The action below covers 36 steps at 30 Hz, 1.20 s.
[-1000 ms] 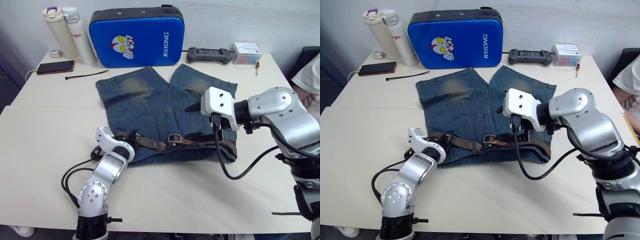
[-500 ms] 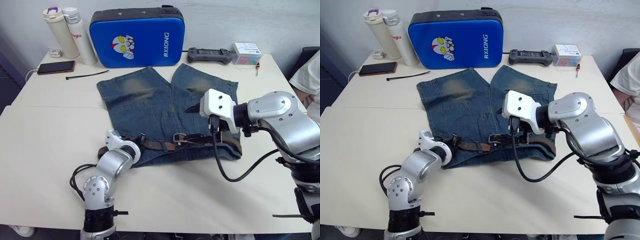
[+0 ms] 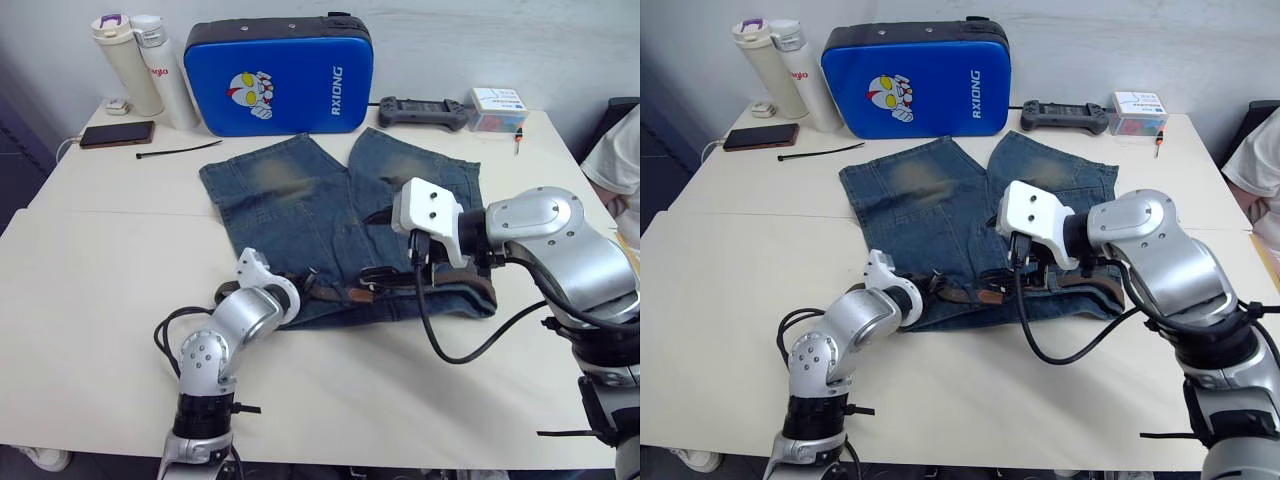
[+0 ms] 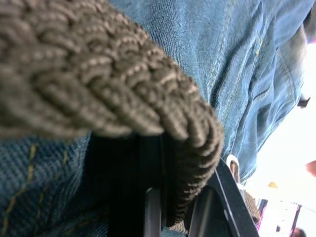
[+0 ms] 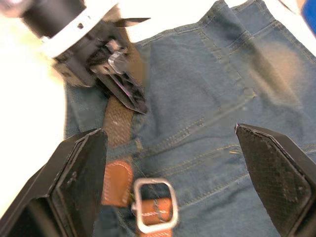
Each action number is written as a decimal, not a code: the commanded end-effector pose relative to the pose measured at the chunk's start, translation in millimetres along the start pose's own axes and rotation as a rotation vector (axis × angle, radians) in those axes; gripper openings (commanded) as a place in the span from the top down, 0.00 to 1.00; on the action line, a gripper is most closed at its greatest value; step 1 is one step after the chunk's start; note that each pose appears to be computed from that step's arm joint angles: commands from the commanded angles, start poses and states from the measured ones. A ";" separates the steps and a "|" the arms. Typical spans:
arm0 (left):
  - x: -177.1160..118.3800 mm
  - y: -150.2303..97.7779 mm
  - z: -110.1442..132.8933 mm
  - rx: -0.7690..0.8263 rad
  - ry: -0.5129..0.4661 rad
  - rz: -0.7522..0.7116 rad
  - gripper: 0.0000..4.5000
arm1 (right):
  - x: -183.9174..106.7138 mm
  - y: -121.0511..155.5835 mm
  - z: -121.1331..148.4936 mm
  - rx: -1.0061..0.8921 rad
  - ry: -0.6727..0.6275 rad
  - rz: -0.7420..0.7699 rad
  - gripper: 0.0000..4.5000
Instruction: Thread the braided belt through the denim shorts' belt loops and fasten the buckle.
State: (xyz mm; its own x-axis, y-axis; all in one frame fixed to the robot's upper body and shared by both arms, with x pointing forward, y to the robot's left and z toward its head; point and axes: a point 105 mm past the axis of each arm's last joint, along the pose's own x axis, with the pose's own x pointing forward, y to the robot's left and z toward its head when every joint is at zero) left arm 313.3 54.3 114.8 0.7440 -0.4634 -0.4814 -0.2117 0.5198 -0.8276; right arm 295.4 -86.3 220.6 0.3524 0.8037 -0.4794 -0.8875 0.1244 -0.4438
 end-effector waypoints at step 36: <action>6.1 0.1 -11.9 0.121 0.121 -0.013 1.00 | 19.5 35.7 -65.2 -0.205 0.169 -0.029 0.99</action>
State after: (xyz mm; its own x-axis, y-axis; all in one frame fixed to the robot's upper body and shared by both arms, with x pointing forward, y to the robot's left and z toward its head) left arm 313.9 48.6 111.3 0.6883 -0.5281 -0.4973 -0.1311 0.5837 -0.8013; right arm 291.2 -105.8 140.0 0.4306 0.6798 -0.5937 -0.8159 0.0119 -0.5781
